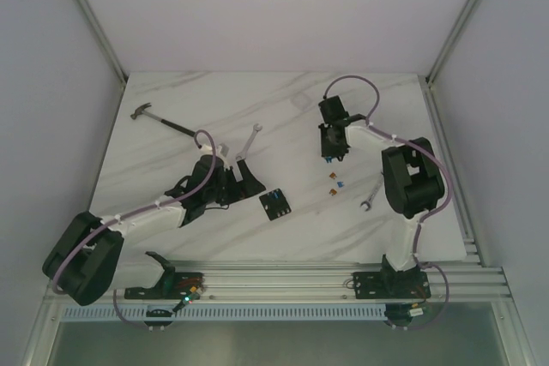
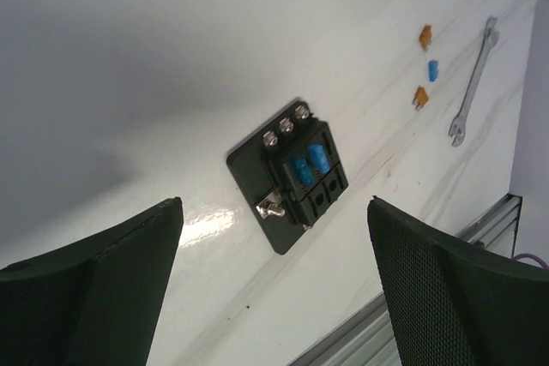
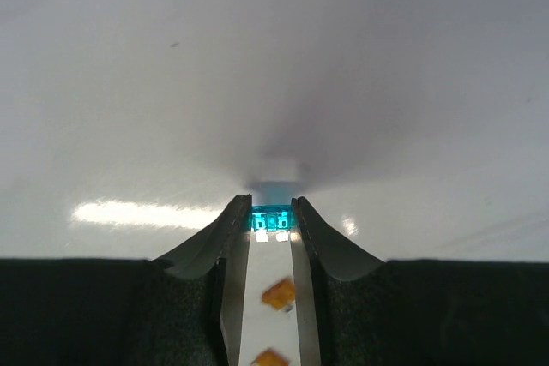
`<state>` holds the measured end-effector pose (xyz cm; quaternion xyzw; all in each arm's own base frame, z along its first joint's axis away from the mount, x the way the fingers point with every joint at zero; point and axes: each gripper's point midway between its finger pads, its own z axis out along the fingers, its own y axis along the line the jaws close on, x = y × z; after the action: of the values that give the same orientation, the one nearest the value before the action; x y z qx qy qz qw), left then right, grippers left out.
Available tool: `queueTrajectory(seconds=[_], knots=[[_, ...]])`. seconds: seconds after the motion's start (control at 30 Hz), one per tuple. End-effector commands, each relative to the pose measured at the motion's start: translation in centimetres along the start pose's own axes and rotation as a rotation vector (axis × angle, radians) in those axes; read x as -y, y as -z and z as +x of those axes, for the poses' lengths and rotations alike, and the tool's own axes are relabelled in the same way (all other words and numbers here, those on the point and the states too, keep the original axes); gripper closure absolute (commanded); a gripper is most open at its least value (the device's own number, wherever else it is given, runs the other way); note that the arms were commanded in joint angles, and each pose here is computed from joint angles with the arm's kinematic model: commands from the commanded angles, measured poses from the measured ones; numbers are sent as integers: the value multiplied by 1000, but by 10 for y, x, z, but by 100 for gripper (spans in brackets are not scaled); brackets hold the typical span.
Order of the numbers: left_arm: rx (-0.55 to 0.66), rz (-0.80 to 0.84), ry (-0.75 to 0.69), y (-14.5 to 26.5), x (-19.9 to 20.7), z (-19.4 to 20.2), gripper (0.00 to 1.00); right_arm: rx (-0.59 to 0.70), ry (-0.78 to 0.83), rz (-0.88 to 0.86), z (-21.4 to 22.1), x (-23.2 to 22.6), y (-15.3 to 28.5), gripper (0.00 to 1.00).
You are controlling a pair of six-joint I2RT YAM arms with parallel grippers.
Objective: Snap on the fuse box
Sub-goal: Pick up the fuse from the center of the board.
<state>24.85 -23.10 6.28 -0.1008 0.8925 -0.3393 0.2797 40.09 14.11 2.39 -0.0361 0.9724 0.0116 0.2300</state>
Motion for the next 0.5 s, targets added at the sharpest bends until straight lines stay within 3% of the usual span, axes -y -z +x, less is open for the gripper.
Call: queueTrajectory(seconds=[0.0,0.47], knots=[[119,59,-49,5,24,-32,3,45,-10,-78,-2,-26,29,76],[329,223,-117,-5,74,-71,13,211,-124,-327,-12,-99,94,79]])
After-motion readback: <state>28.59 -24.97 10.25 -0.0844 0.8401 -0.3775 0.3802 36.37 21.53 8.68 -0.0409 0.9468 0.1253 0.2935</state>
